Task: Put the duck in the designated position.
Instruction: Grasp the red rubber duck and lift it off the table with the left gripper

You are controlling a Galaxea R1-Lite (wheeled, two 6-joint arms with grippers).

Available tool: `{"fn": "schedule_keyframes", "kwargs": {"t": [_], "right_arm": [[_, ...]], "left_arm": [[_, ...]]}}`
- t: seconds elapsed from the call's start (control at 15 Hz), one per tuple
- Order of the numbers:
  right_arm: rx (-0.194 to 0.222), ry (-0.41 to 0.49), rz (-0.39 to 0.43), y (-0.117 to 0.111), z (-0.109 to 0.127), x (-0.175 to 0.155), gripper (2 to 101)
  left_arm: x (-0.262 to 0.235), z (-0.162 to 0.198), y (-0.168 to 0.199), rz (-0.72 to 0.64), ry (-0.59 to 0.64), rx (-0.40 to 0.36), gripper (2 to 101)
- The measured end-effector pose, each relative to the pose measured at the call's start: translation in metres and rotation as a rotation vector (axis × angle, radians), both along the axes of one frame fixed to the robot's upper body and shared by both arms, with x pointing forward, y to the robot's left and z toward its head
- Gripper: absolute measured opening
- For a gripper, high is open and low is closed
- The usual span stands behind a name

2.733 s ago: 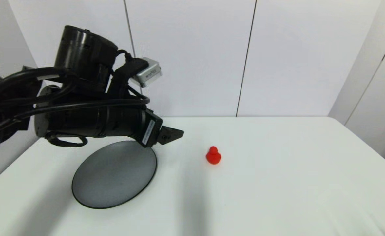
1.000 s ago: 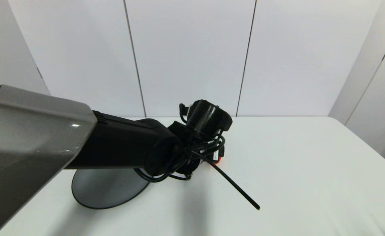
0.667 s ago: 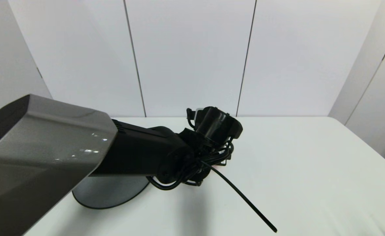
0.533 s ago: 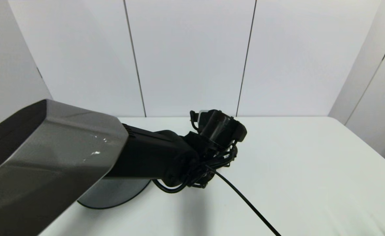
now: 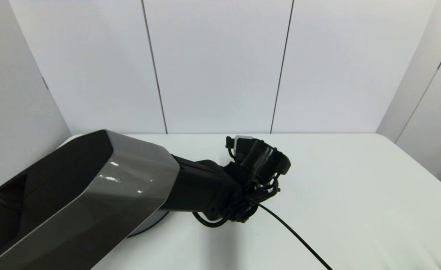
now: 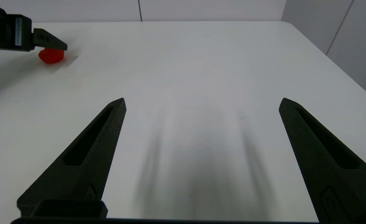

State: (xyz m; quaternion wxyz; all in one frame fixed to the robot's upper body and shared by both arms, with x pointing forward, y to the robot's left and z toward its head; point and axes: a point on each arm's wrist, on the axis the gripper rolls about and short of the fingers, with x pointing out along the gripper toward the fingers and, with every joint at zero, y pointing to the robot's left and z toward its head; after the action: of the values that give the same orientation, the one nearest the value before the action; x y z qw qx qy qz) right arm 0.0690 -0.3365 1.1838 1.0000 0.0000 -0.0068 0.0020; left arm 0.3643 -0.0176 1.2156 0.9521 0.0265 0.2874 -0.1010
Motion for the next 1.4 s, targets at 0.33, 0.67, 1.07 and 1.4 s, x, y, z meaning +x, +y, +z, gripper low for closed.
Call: {"fn": "schedule_keyframes", "kwargs": {"t": [0.33,0.67,1.07,1.4], "right_arm": [[0.0,0.0,0.0,0.0,0.0,0.0,97.3],[0.0,0.0,0.0,0.0,0.0,0.0,97.3],[0.0,0.0,0.0,0.0,0.0,0.0,97.3],[0.0,0.001,0.0,0.0,0.0,0.0,97.3]], "left_arm": [[0.002,-0.01,-0.002,0.028,-0.006,0.024,97.9],[0.002,-0.011,-0.004,0.028,-0.013,0.01,97.9],[0.001,-0.013,-0.006,0.041,-0.019,0.011,97.9],[-0.002,-0.016,-0.011,0.031,-0.017,0.012,97.9]]}}
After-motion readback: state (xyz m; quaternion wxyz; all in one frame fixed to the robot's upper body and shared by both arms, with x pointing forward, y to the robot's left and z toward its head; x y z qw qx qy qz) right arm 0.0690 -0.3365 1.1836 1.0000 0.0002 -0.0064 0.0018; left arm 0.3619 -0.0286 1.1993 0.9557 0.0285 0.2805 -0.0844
